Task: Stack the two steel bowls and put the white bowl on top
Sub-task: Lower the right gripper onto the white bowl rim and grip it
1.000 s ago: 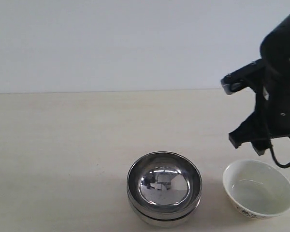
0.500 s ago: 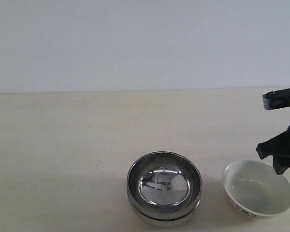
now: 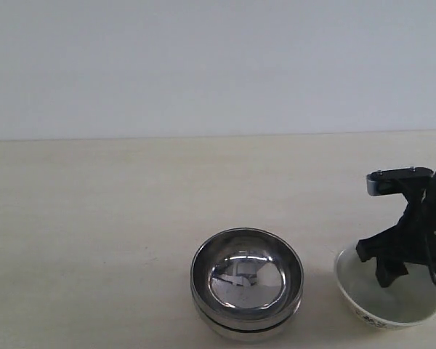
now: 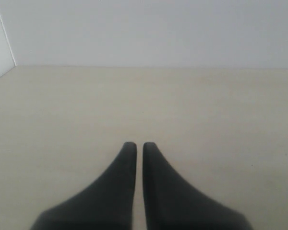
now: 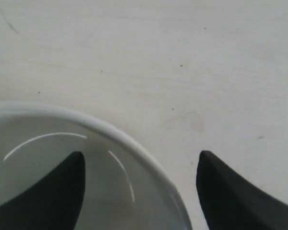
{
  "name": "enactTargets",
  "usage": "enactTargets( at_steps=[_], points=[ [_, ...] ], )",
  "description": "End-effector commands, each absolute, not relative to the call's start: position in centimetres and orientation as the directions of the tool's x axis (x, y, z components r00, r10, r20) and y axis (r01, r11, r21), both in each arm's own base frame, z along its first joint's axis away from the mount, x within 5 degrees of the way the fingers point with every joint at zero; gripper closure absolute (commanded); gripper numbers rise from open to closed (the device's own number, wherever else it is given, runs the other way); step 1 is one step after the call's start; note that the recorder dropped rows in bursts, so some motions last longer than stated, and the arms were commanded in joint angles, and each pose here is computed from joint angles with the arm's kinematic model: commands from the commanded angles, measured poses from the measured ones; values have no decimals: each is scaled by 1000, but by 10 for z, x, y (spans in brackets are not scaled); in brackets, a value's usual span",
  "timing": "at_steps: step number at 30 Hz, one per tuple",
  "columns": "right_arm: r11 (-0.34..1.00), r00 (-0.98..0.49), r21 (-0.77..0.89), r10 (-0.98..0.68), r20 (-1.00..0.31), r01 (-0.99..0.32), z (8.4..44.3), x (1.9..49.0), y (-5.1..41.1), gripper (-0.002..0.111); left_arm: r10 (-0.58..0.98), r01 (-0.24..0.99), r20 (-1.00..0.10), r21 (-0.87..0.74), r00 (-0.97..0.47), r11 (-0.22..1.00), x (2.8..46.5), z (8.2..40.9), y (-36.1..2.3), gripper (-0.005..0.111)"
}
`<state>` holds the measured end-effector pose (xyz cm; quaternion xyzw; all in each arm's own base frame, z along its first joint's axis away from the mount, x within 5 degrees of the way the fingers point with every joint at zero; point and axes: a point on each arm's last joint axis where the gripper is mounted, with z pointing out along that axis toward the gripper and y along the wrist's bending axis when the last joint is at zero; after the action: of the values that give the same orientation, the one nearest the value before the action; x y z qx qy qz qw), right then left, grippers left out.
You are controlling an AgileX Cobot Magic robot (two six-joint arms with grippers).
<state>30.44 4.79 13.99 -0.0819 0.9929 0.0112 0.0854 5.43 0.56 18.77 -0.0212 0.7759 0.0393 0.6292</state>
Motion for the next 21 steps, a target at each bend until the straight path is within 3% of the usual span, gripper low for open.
enactTargets(
  at_steps=[1, 5, 13, 21],
  points=[
    [983, -967, 0, -180, -181, -183, 135, 306, 46, 65, 13, -84, -978, 31, -208, 996, 54, 186, 6, 102],
    [976, -960, -4, -214, -179, -216, 135, 306, 47, 109, 13, -84, -978, 31, -208, 996, 54, 186, 6, 102],
    [968, -949, 73, -219, -229, -241, 145, 306, 54, 108, 13, -84, -978, 31, -208, 996, 54, 186, 6, 102],
    [965, -884, 71, -200, -423, -252, 200, 299, 55, 108, 13, -84, -978, 31, -208, 996, 54, 186, 6, 102]
  ],
)
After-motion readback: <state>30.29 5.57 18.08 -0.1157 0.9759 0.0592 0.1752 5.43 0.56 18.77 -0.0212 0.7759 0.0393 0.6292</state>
